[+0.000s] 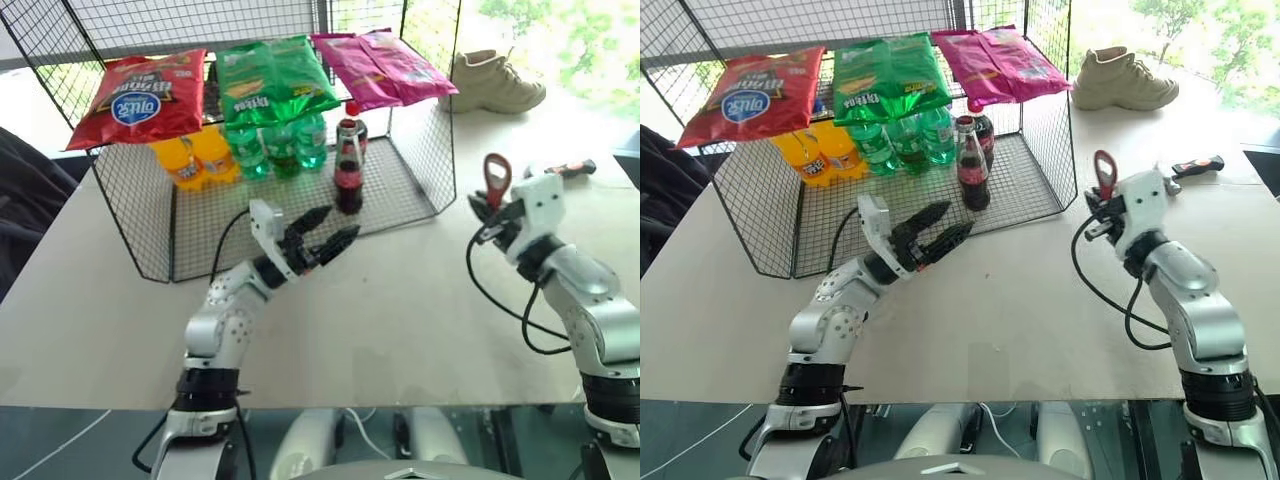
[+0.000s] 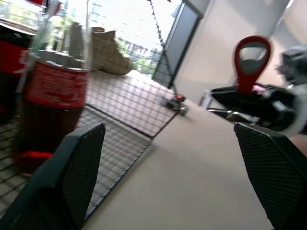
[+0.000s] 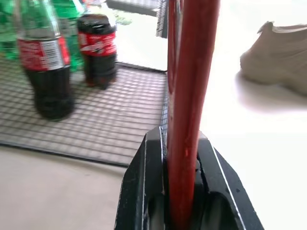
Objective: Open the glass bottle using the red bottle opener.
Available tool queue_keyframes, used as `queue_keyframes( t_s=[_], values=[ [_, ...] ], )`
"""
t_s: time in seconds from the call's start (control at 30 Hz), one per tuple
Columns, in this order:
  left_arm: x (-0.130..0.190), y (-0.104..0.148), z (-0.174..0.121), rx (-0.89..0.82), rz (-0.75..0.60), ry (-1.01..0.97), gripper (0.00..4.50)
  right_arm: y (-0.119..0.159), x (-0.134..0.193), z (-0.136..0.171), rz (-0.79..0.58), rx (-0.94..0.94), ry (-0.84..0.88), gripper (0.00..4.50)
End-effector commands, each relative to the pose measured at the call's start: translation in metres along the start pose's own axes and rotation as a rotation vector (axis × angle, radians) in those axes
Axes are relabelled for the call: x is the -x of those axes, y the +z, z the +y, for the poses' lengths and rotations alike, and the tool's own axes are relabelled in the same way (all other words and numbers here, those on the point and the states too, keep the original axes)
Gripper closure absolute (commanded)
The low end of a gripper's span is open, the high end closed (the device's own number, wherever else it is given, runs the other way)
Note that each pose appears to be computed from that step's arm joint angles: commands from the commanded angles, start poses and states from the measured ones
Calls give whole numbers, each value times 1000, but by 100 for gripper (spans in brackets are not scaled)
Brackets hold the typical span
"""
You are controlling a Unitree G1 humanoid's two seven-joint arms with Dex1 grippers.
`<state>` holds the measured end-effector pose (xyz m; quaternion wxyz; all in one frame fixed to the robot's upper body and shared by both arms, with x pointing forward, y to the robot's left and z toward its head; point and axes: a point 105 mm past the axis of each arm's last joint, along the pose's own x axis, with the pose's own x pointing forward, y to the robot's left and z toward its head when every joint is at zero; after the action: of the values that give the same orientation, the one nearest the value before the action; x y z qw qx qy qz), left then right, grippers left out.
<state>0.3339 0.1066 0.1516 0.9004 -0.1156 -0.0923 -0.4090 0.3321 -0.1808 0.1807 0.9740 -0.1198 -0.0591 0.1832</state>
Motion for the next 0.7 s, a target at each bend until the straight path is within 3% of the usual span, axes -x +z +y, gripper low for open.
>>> queue_keyframes(
  t_s=[0.03, 0.3, 0.7],
  values=[
    [-12, 16, 11, -172, -53, 57, 6, 12, 6, -4, -71, 37, -41, 450],
    [-41, 13, 41, -389, -30, 203, 6, 20, 3, 8, -137, 104, -28, 450],
    [-96, 12, 50, -360, -21, 163, 6, 24, 7, 17, -168, 113, -31, 450]
  ],
)
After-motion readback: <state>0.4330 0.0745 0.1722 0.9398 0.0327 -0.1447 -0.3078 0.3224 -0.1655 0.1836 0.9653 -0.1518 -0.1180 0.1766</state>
